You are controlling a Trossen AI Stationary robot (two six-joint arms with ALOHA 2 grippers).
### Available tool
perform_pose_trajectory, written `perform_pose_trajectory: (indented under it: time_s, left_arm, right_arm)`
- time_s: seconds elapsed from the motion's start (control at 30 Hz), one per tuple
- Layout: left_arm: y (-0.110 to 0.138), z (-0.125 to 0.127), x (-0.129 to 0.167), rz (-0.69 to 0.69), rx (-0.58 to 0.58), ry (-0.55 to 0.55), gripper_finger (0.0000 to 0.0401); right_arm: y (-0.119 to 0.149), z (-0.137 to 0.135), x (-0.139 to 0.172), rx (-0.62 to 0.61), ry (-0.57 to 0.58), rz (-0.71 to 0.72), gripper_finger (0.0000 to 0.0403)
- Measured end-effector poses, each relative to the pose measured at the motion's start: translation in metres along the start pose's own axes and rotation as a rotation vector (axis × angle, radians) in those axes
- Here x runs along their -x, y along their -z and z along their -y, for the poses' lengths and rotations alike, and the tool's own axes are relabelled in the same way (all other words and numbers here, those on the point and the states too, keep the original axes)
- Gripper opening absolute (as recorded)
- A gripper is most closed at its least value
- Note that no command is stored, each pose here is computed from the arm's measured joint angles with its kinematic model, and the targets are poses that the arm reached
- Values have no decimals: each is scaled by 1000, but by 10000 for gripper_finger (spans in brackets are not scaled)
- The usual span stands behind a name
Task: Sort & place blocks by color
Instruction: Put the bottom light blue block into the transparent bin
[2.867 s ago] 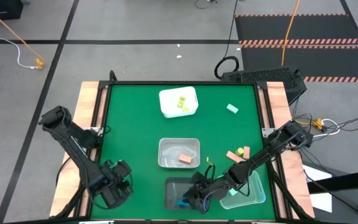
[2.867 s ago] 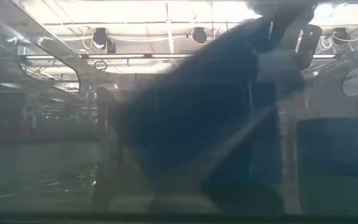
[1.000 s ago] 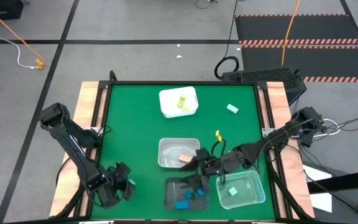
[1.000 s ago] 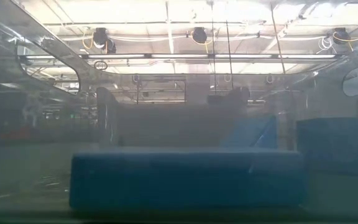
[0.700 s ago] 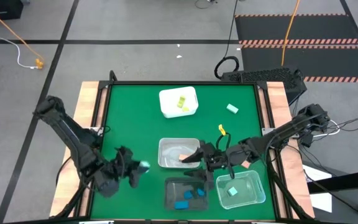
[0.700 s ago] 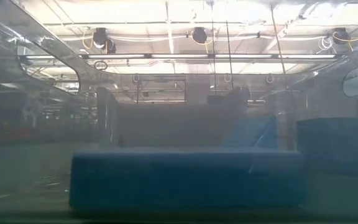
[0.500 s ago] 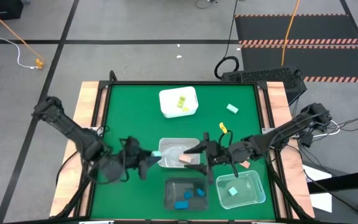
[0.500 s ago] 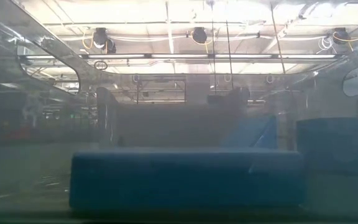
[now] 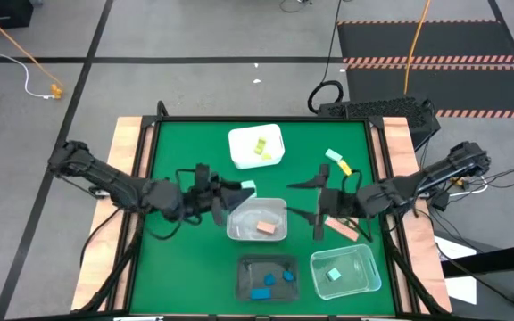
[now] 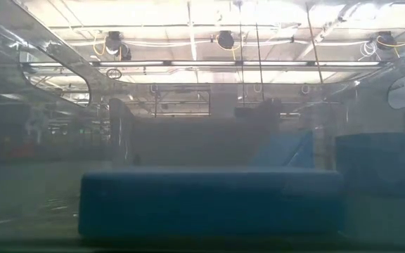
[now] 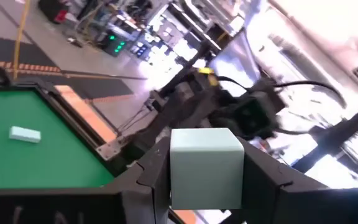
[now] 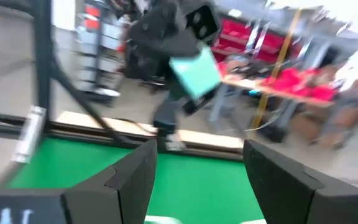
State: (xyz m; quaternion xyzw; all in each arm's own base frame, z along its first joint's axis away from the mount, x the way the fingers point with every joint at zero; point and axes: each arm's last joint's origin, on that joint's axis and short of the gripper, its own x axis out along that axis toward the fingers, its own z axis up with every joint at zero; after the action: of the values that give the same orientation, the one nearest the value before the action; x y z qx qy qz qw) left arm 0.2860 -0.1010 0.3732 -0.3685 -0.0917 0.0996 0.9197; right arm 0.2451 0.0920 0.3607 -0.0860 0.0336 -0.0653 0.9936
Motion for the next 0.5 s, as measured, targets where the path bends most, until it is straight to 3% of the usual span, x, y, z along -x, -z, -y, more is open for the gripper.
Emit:
perform_pose_trajectory:
  time_s: [0.27,0.5]
  left_arm:
    - [6,-25,-37,63,123,-5,134]
    - [11,-40,-58,51,227,62,134]
  right_arm:
    - [-8,15,10,292,105,8,231]
    - [-5,29,3,290,164,-25,231]
